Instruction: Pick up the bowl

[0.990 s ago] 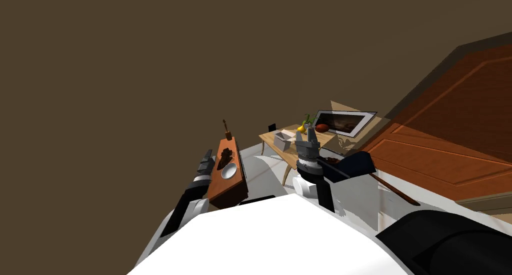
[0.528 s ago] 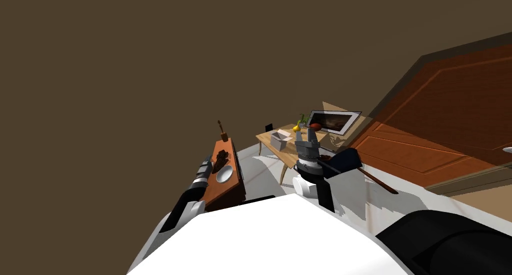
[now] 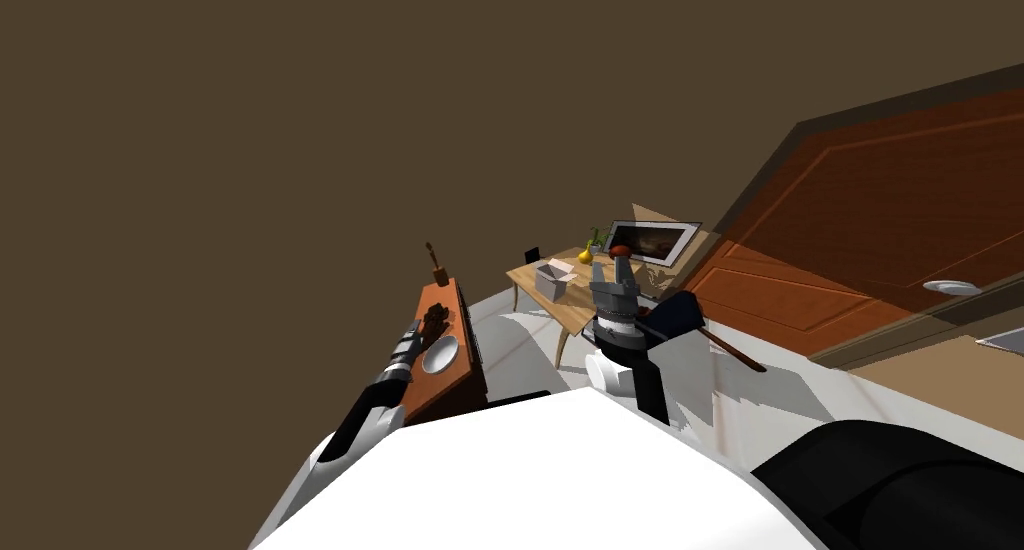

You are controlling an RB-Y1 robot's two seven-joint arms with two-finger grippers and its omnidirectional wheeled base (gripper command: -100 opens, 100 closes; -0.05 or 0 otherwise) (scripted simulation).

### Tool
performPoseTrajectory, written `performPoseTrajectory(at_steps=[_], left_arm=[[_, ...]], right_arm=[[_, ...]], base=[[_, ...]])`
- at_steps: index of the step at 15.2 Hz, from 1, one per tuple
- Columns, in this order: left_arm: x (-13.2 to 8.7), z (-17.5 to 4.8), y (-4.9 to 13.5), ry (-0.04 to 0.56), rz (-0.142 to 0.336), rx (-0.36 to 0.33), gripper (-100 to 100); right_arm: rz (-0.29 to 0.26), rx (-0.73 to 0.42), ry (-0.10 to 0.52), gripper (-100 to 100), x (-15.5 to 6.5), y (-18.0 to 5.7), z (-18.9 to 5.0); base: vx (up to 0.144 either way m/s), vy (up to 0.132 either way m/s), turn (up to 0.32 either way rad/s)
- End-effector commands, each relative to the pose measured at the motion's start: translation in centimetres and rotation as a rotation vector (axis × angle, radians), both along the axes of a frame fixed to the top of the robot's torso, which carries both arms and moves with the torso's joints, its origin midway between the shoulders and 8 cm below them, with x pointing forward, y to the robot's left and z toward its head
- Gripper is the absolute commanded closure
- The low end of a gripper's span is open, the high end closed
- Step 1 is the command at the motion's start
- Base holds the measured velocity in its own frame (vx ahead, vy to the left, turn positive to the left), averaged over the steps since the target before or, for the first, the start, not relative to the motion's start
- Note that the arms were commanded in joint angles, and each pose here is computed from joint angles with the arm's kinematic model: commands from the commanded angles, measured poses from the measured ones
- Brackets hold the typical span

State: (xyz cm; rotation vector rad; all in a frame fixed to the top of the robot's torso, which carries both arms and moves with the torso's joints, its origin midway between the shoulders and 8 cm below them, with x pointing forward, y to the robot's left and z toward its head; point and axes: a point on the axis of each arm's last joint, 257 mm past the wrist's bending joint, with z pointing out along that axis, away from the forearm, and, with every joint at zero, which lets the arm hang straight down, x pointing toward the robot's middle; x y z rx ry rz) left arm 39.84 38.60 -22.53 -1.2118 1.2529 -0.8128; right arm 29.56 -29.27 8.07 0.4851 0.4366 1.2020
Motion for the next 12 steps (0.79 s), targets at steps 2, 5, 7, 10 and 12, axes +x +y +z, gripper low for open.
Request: performPoseTrajectory(at_steps=[2, 5, 7, 10, 12], left_arm=[[-1.1, -3.5, 2.2, 0.105, 0.045, -0.025, -100], [-2.0, -5.8, 3.4, 0.177, 0.074, -0.045, -100], [-2.9, -7.7, 4.5, 0.232, 0.101, -0.062, -100], [-4.1, -9.9, 5.6, 0.300, 0.130, -0.084, -100], [-5.3, -11.7, 6.6, 0.355, 0.158, -0.104, -100]], right_arm=[[0.000, 0.000, 0.000, 0, 0.0, 0.0, 0.0], [0.000, 0.000, 0.000, 0, 0.0, 0.0, 0.0], [0.000, 0.000, 0.000, 0, 0.0, 0.0, 0.0], [0.000, 0.000, 0.000, 0, 0.0, 0.0, 0.0], [0.000, 0.000, 0.000, 0, 0.0, 0.0, 0.0]], base=[[0.022, -0.039, -0.139], [0.031, -0.041, -0.127], [0.026, -0.030, -0.068], [0.028, -0.030, -0.129], [0.034, -0.035, -0.120]])
